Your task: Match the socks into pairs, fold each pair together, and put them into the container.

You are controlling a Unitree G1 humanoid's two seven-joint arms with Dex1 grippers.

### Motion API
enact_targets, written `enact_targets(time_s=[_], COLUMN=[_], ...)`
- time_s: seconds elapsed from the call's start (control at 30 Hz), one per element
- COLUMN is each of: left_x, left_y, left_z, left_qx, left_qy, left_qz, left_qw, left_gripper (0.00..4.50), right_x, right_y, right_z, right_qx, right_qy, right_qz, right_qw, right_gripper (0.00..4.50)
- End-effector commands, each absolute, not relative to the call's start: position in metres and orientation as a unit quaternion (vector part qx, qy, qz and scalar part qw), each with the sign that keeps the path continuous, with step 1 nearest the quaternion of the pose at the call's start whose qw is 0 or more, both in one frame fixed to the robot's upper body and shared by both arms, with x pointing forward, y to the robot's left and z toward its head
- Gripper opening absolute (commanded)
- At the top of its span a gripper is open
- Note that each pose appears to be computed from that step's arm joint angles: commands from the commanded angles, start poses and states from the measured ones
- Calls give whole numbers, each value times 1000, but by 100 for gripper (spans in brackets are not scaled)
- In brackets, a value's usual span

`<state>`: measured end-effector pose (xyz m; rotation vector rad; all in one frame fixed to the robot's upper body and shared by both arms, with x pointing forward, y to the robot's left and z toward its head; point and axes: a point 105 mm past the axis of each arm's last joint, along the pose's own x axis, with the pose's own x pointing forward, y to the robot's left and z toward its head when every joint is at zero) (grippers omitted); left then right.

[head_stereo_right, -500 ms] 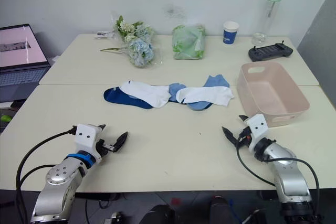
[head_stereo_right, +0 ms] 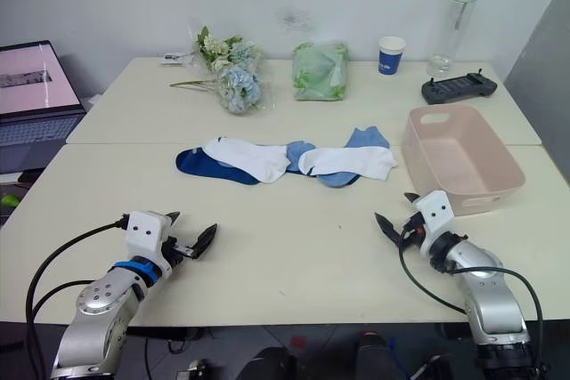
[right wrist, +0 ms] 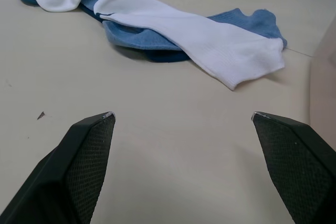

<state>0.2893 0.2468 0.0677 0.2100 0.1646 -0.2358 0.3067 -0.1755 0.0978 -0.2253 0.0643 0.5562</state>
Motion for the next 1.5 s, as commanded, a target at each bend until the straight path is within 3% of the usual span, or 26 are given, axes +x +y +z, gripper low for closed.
enact_targets(time_s=[0.03, 0.5, 0.67, 0.83, 1.03, 1.3, 1.4, 1.5], left_x=[288, 286, 296, 320, 377, 413, 419, 420], left_y=[244, 244, 215, 186, 134, 127, 132, 133], left_z=[80, 89, 104, 106, 108, 104, 107, 111], left_qx=[102, 88, 129, 186, 196, 244, 247, 234], left_qy=[57, 40, 11, -4, -18, 4, -3, -11], left_qz=[-121, -124, -189, -236, -256, -228, -211, -208], left_qw=[986, 988, 973, 954, 946, 943, 946, 950], left_gripper=[446, 446, 446, 446, 446, 446, 389, 293], right_x=[303, 303, 308, 310, 314, 312, 311, 310], right_y=[-174, -164, -148, -134, -128, -128, -128, -129], right_z=[108, 106, 119, 127, 131, 135, 135, 135], right_qx=[-113, -116, -108, -103, -109, -111, -110, -110], right_qy=[11, 10, -9, -18, -25, -28, -28, -26], right_qz=[273, 287, 312, 334, 327, 320, 314, 310], right_qw=[955, 951, 944, 937, 938, 941, 943, 944], right_gripper=[450, 450, 450, 450, 450, 450, 450, 450])
